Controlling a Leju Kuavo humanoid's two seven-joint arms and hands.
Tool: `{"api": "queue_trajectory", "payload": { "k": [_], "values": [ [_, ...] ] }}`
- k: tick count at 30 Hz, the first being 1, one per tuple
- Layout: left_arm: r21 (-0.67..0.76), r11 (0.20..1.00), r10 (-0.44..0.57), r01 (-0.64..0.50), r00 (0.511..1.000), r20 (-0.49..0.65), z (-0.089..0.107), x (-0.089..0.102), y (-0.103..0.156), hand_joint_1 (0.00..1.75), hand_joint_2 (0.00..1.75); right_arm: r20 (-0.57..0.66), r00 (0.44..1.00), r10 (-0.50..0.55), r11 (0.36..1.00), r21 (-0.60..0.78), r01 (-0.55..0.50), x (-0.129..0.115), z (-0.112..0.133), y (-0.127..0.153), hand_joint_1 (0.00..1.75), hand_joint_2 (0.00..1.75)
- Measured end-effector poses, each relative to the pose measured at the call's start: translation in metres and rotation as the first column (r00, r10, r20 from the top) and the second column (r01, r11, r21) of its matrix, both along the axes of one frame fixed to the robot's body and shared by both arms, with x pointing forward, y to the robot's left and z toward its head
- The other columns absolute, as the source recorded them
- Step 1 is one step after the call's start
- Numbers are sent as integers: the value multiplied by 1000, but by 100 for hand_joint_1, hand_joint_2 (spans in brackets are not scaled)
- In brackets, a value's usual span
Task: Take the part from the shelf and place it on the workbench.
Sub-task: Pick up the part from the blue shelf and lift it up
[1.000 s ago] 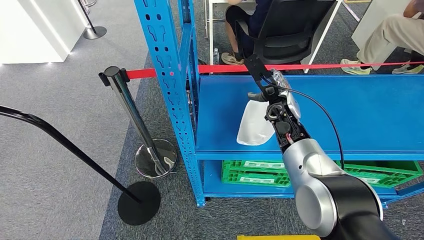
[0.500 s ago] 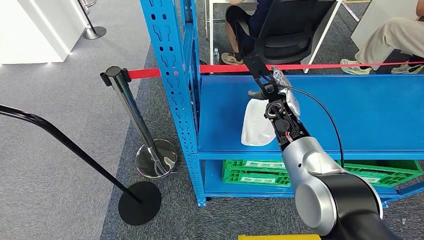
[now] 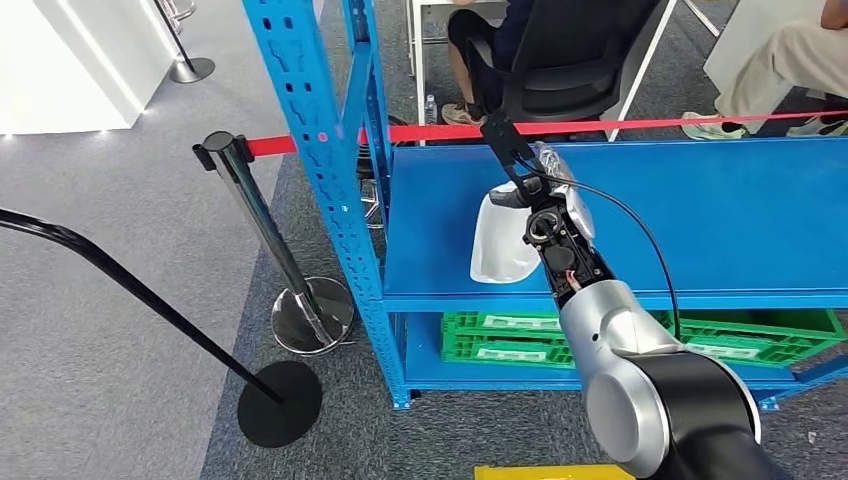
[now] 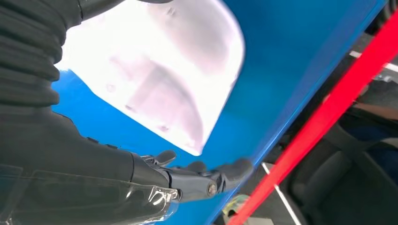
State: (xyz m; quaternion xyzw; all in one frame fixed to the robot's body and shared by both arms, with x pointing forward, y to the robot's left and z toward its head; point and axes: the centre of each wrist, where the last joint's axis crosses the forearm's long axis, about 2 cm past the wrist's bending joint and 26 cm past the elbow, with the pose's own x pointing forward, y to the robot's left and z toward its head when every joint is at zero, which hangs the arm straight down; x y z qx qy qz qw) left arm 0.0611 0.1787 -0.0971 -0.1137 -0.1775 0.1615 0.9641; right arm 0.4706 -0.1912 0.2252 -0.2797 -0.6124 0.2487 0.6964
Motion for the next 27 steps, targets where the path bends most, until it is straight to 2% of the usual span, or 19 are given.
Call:
{"api": "queue_trajectory", "payload": {
  "k": [14, 27],
  "values": [
    [20, 1000, 5, -5, 1000, 13, 0, 2, 1, 0, 175, 23, 999, 23, 1000, 10, -23, 2, 10, 10, 0, 175],
    [18, 1000, -2, 2, 1000, 16, 0, 2, 0, 0, 175, 16, 1000, 15, 1000, 3, -15, 1, 5, 6, 0, 175]
  ]
}}
